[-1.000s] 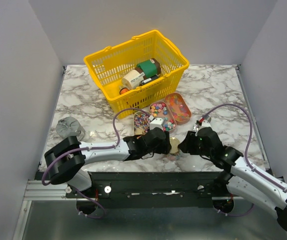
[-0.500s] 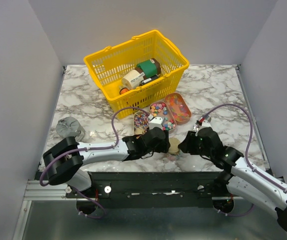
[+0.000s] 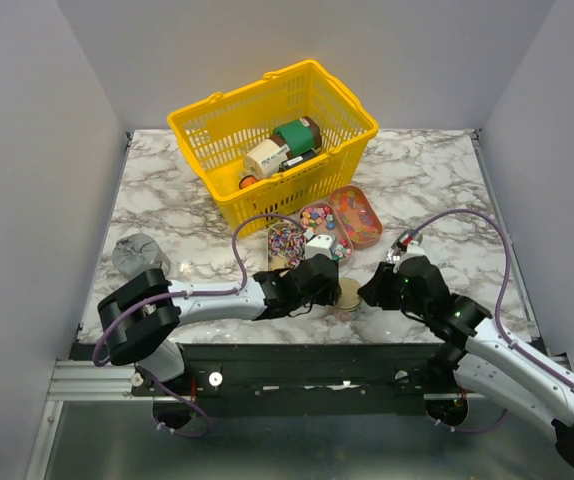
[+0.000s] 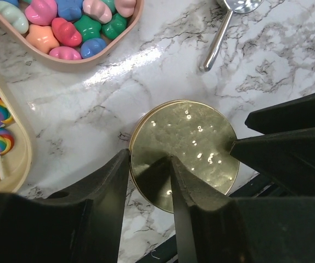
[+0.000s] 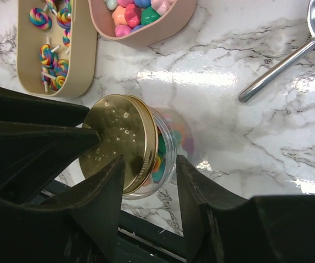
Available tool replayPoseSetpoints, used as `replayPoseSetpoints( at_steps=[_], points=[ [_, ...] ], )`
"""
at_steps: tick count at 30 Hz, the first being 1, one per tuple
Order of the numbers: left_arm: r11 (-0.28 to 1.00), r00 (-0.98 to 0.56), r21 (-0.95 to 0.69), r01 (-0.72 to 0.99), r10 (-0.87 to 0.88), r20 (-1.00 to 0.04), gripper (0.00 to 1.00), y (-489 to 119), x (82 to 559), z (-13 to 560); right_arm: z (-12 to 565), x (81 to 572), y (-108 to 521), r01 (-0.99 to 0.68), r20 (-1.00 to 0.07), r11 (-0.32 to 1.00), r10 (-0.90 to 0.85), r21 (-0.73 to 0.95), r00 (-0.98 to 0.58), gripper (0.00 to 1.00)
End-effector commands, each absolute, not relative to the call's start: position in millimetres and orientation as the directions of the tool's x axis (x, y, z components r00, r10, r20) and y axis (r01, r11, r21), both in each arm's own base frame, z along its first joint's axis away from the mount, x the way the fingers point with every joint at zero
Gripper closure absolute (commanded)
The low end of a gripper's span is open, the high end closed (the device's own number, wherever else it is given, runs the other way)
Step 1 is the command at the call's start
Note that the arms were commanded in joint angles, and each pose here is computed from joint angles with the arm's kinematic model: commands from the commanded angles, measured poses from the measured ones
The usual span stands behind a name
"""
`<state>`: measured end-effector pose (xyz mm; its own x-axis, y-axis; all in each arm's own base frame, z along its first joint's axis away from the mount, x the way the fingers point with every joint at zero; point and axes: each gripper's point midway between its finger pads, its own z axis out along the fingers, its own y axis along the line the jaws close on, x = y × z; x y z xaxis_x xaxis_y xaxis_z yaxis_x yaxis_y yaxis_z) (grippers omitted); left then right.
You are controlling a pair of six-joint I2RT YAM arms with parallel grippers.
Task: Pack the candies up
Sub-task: Close the bottle lid on the packing bottle.
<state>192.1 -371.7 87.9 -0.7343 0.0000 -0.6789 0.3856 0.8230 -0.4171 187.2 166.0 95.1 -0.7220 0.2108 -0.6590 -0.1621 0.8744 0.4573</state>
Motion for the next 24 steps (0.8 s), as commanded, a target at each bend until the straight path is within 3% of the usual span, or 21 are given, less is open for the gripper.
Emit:
replayPoseSetpoints(
  at_steps=[1, 24],
  points=[
    [0.797, -0.730, -0.438, 0.417, 0.006, -0.684, 0.58, -386.1, 189.0, 95.7, 82.3, 180.4, 159.5, -0.148, -0.645, 0.888, 0.194, 0.436, -0.739, 0.51],
    [0.791, -0.720, -0.426, 0.440, 0.027, -0.694, 0.58, -396.3, 181.9, 100.0, 66.6, 173.8, 148.7, -0.071, -0.607, 0.903, 0.225, 0.423, -0.762, 0.67]
  ],
)
